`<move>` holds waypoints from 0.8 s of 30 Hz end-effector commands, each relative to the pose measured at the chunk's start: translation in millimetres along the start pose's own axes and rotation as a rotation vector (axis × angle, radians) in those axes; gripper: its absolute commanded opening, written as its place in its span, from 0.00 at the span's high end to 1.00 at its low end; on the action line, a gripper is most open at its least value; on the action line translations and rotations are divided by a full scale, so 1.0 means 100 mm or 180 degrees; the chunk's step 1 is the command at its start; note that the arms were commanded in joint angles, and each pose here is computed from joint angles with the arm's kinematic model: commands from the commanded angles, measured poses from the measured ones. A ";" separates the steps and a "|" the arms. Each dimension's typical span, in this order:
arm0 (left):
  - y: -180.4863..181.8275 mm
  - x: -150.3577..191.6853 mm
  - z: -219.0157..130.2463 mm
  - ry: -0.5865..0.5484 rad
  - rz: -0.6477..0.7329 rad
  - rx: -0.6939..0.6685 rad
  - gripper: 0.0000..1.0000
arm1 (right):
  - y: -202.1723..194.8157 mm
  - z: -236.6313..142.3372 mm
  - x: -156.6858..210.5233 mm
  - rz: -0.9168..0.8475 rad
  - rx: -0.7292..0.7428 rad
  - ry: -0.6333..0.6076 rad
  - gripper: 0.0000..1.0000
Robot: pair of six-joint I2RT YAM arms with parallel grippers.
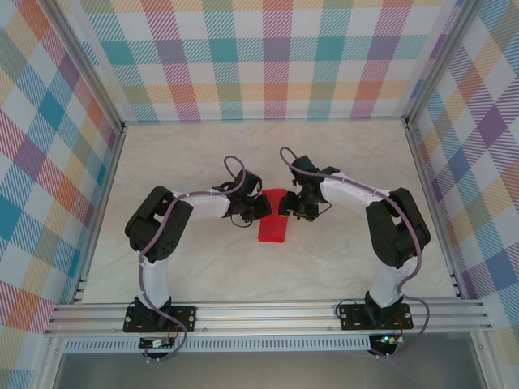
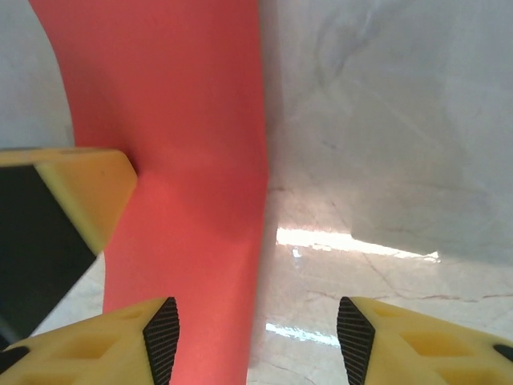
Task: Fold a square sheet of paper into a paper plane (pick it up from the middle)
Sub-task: Hold the square sheet of paper at the center of the table, then fold the square sheet of paper in half at the center of the table.
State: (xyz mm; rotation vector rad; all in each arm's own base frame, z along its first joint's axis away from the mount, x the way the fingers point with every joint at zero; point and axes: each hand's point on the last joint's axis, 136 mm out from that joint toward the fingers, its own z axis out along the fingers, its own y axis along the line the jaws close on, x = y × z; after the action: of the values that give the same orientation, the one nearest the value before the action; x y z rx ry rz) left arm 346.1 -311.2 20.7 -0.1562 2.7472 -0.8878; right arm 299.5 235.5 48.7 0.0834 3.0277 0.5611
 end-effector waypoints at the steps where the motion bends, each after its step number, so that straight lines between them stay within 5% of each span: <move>1: 0.38 0.30 0.14 0.0255 -0.0096 -0.0396 0.91 | 0.06 0.10 0.11 0.0051 -0.0142 0.0185 0.44; 24: 0.34 0.27 0.14 0.0240 -0.0094 -0.0386 0.91 | -0.19 0.45 0.31 -0.0148 0.0455 0.0491 0.51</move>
State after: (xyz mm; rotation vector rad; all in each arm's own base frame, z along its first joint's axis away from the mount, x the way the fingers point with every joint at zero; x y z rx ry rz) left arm 346.2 -311.2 20.7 -0.1611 2.7477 -0.8883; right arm 281.8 249.7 19.7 -0.0295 3.1360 0.5211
